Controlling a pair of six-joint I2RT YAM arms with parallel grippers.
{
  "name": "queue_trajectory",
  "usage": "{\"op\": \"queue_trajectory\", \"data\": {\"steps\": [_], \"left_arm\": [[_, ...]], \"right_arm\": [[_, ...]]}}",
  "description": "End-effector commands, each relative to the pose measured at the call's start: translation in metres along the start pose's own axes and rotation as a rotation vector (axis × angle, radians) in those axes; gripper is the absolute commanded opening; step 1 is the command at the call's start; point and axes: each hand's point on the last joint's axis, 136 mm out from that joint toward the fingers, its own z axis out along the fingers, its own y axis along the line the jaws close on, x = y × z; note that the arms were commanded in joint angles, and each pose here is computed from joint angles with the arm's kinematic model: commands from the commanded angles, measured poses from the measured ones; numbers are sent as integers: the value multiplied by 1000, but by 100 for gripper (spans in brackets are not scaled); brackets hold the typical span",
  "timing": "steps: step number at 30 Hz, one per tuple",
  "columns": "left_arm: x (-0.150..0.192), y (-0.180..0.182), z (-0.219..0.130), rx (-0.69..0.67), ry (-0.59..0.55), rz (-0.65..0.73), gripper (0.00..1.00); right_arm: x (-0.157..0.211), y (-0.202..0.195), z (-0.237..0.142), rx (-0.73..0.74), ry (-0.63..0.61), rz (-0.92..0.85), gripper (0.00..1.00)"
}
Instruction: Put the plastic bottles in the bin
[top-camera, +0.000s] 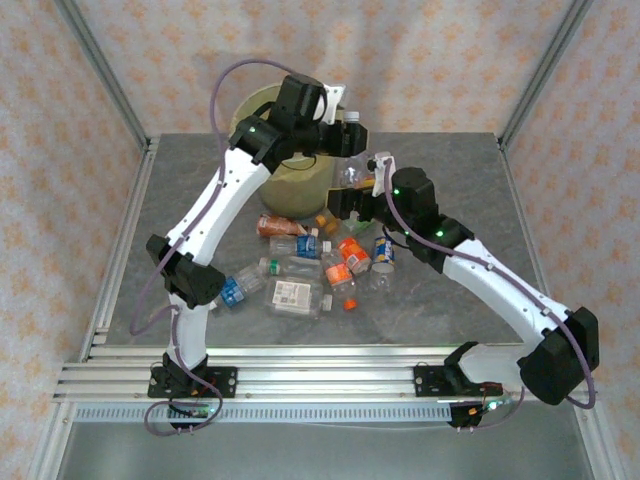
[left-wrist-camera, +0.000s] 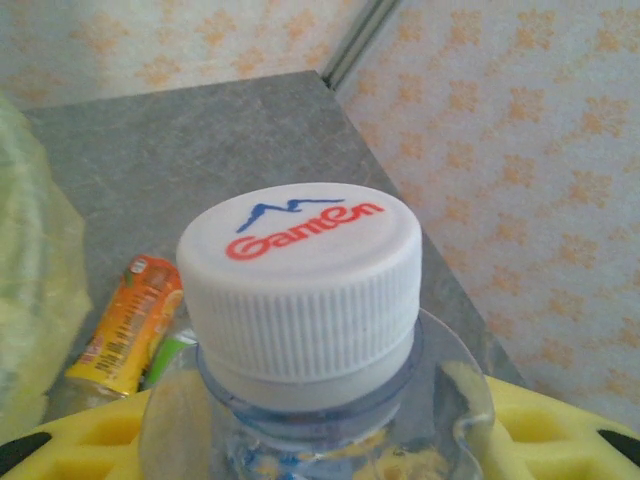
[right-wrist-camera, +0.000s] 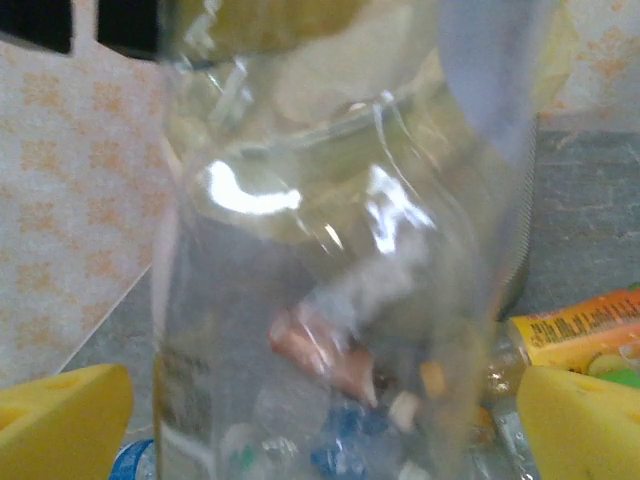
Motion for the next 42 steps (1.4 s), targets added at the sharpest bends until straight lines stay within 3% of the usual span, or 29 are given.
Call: {"op": "queue_trajectory", "data": {"steps": [1,9,16,30,37,42], "left_arm": [[-59,1,-59,-32,-229,51,51],[-132,30,-125,-104,-524,60,50],[-158,65,-148,-311,-632,126,51],[-130,141,-60,-469,-445,93,51],[-94,171,-29,-529,-300,42,54],[-71,191,-15,-574,-238,9,61]], "right_arm": [[-9,-3,-19,57,-5,20,99],[5,-42,-56,288,5,92,99],[25,-100,-88,646,27,130,99],[37,-135,-115,900,30,184,99],[42,-141,-119,931,39,193,99],[47,-145,-117,934,48,206,99]]}}
